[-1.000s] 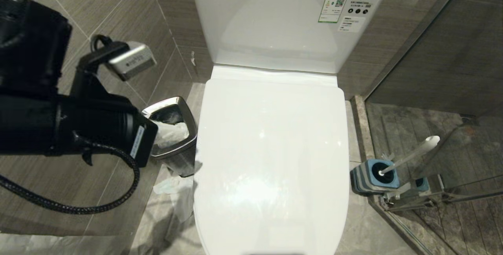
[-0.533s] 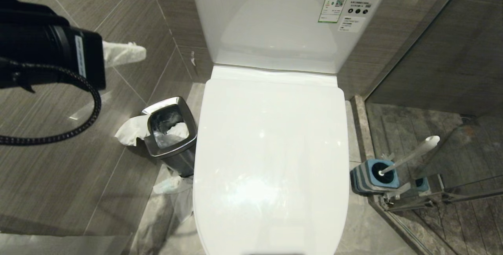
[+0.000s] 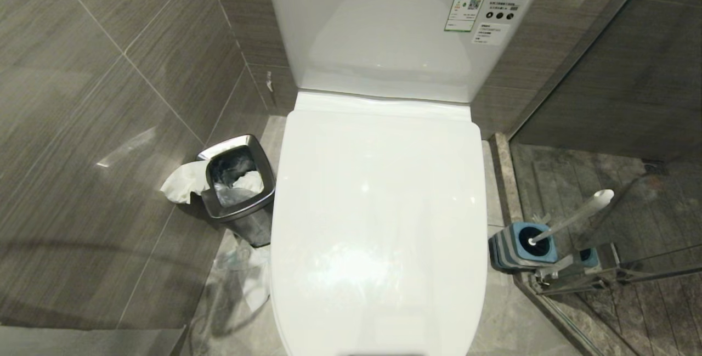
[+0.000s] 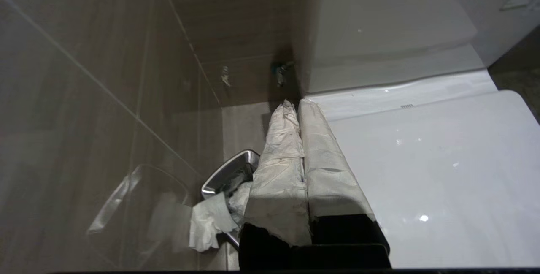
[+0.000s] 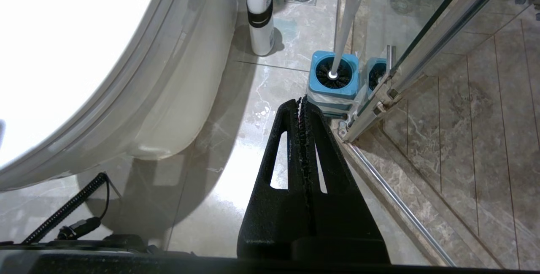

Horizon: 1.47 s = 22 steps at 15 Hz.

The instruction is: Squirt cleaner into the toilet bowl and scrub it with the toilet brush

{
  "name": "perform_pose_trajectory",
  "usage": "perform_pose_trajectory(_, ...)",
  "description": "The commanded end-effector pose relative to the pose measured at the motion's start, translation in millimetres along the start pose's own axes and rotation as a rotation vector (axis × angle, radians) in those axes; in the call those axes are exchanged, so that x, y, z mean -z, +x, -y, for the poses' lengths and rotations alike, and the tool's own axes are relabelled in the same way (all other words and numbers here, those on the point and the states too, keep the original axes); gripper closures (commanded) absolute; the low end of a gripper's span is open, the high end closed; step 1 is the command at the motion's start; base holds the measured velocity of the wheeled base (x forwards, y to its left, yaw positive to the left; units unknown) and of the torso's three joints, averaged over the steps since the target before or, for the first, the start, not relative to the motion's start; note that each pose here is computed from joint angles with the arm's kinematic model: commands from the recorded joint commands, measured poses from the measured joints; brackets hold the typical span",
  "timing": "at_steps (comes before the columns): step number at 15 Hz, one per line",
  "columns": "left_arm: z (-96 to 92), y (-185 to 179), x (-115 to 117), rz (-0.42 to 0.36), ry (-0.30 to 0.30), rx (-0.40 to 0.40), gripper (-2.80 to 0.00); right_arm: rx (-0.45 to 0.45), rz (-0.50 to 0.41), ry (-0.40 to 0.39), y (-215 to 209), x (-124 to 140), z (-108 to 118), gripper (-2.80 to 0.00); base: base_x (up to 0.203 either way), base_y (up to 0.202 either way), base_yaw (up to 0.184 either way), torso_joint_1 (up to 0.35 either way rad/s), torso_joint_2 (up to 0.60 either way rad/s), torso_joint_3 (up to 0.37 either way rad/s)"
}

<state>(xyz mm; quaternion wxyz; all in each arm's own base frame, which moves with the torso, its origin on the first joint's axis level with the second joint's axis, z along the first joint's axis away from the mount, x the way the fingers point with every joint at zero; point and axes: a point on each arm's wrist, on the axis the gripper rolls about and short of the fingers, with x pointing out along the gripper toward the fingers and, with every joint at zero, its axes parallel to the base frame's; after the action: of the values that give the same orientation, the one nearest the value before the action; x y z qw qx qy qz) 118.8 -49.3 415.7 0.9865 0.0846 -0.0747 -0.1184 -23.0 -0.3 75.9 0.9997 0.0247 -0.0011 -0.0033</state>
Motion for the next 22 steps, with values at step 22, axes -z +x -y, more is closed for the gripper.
perform_pose_trajectory(22, 15.8, -242, 48, 0.253, 0.056, -0.401, 0.0, 0.001, -0.001, 0.001, 0, 0, 0, 0.0, 0.0, 0.0, 0.0, 0.0, 0.0, 0.0)
